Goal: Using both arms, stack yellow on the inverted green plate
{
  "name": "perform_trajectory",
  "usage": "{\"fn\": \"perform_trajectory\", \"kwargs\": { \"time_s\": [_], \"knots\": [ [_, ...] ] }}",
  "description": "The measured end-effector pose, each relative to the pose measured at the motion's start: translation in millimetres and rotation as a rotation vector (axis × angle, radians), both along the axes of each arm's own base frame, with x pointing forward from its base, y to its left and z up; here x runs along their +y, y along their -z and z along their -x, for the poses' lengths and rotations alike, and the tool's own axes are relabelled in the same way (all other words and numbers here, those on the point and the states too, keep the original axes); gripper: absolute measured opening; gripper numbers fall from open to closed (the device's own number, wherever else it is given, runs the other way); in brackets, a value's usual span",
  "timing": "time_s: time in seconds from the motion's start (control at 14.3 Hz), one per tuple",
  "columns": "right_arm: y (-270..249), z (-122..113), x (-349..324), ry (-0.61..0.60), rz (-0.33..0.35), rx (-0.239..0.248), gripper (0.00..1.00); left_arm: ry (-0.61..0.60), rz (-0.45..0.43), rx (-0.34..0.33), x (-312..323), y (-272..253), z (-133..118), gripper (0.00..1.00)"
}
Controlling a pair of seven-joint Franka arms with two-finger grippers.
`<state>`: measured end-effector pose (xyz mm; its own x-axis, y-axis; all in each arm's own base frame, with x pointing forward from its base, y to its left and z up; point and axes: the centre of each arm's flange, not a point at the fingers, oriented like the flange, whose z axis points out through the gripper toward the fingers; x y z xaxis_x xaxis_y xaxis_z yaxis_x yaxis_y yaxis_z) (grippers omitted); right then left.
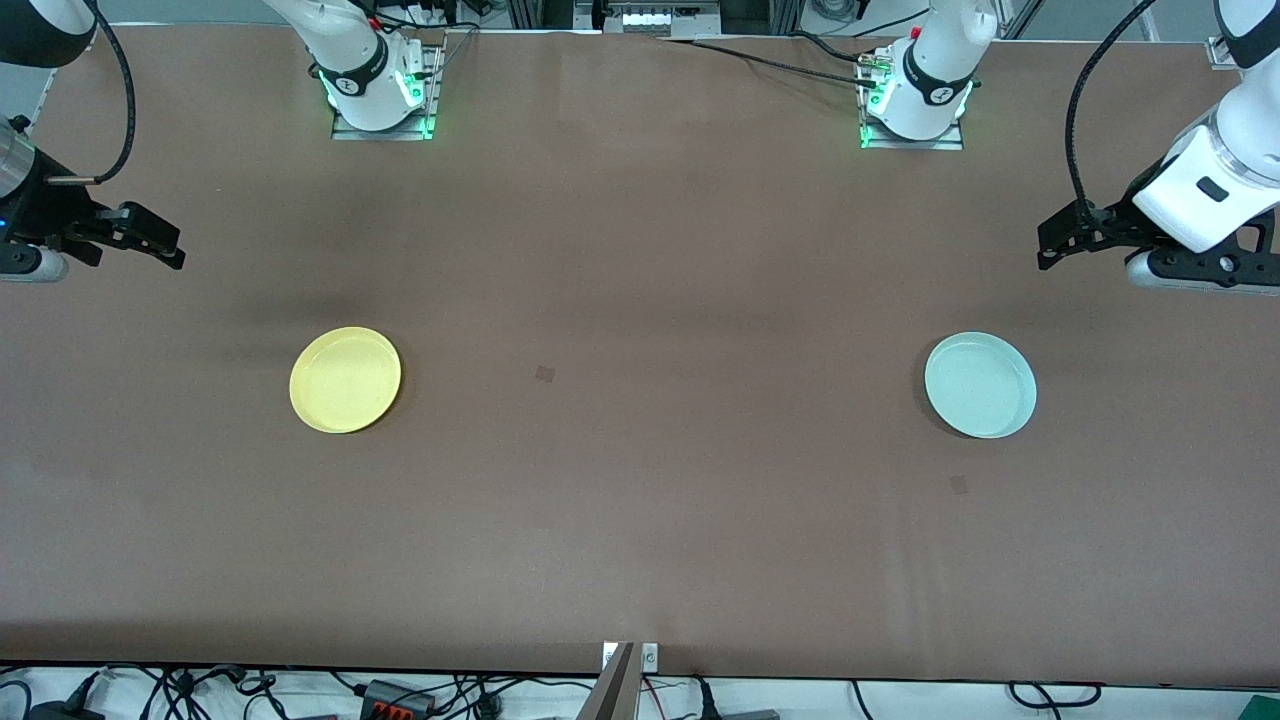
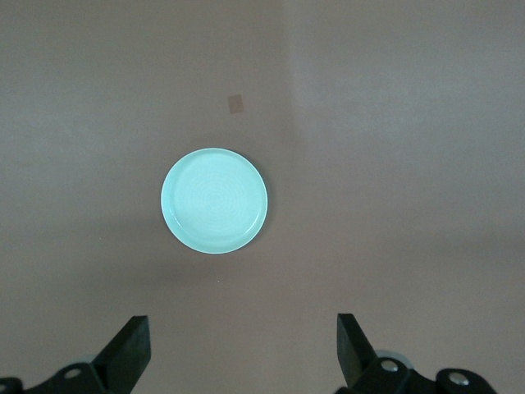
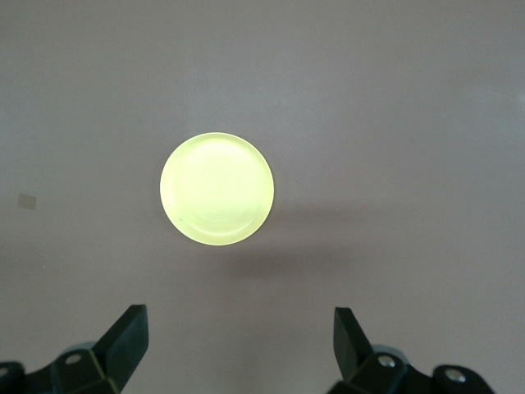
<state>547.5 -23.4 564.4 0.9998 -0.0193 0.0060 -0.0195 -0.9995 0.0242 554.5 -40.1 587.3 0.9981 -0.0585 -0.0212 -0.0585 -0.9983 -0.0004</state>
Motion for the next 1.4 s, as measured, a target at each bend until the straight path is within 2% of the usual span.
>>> {"fn": "perform_trajectory", "kwargs": {
  "time_s": [0.35, 0.84, 1.4],
  "knots": [
    [0, 0, -2, 0.003, 0.000, 0.003, 1.00, -0.003, 0.000, 0.001, 1, 0, 0, 1.00],
    [6, 4, -13, 0.025, -0.002, 0.044, 1.00, -0.008, 0.000, 0.008, 4, 4, -2, 1.00],
    [54, -14, -11, 0.020, -0.004, 0.131, 1.00, 0.004, -0.003, 0.062, -3, 9, -1, 1.00]
  ]
}}
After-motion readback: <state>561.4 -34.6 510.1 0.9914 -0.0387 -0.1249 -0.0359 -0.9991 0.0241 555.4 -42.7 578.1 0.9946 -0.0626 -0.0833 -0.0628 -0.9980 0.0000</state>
